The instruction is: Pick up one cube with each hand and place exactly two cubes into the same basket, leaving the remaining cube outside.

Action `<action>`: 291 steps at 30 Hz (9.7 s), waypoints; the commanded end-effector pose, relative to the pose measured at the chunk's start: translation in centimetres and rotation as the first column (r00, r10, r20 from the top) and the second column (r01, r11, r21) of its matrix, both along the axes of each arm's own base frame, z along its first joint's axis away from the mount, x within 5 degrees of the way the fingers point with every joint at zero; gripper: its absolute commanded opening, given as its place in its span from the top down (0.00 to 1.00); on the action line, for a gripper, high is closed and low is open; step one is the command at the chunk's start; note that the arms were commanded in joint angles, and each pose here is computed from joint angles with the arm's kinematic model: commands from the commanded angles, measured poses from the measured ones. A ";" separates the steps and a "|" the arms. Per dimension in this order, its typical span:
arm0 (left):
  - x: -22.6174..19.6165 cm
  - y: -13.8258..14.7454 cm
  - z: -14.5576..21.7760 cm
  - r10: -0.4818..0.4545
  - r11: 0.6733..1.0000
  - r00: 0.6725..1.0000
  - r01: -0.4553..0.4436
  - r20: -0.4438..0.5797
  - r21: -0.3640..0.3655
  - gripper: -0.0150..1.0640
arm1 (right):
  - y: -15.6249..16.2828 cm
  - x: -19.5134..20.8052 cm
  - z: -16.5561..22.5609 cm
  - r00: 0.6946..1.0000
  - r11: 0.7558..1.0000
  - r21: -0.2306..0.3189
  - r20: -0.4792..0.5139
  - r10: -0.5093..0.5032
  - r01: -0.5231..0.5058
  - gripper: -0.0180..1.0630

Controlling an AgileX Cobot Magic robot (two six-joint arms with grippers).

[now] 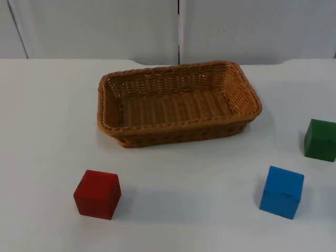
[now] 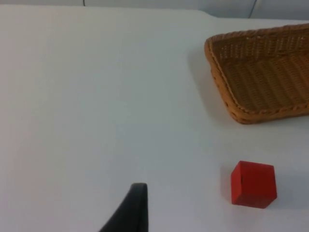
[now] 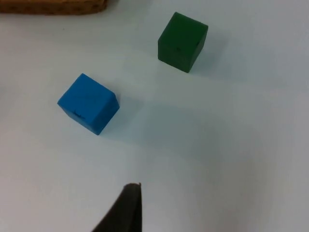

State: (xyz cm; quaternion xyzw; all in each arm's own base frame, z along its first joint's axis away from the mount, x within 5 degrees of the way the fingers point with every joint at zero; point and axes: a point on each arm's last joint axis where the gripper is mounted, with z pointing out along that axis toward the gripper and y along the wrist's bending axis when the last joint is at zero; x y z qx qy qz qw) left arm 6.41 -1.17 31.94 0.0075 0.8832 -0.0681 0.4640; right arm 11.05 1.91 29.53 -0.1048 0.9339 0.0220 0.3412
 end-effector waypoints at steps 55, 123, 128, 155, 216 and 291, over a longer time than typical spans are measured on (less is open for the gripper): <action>11.4 -2.8 -5.9 -0.336 0.942 0.871 0.307 -0.359 -0.137 0.01 | 11.2 11.0 -3.3 0.788 0.797 -0.040 -0.192 0.585 -0.602 0.02; 21.3 -10.7 -21.5 -0.318 0.925 0.703 0.377 -0.636 -0.046 0.01 | 14.3 18.3 -17.0 0.682 0.703 -0.127 -0.409 0.606 -0.700 0.02; 22.0 -10.9 -22.6 -0.310 0.926 0.698 0.377 -0.646 -0.037 0.01 | 14.3 18.3 -18.2 0.671 0.701 -0.118 -0.437 0.599 -0.703 0.02; 22.1 -10.8 -24.1 -0.290 0.929 0.690 0.369 -0.663 -0.023 0.28 | 14.6 18.9 -20.3 0.690 0.719 -0.118 -0.423 0.587 -0.685 0.54; 18.1 -10.0 -5.9 -0.384 0.923 0.896 0.367 -0.225 -0.112 0.99 | 12.0 13.0 2.1 0.866 0.884 -0.001 0.195 0.460 -0.468 0.99; 35.6 -15.5 -19.4 -0.401 0.895 0.869 0.439 -0.291 0.075 0.99 | 21.5 36.3 -16.6 0.927 0.927 0.043 -0.021 0.374 -0.373 0.99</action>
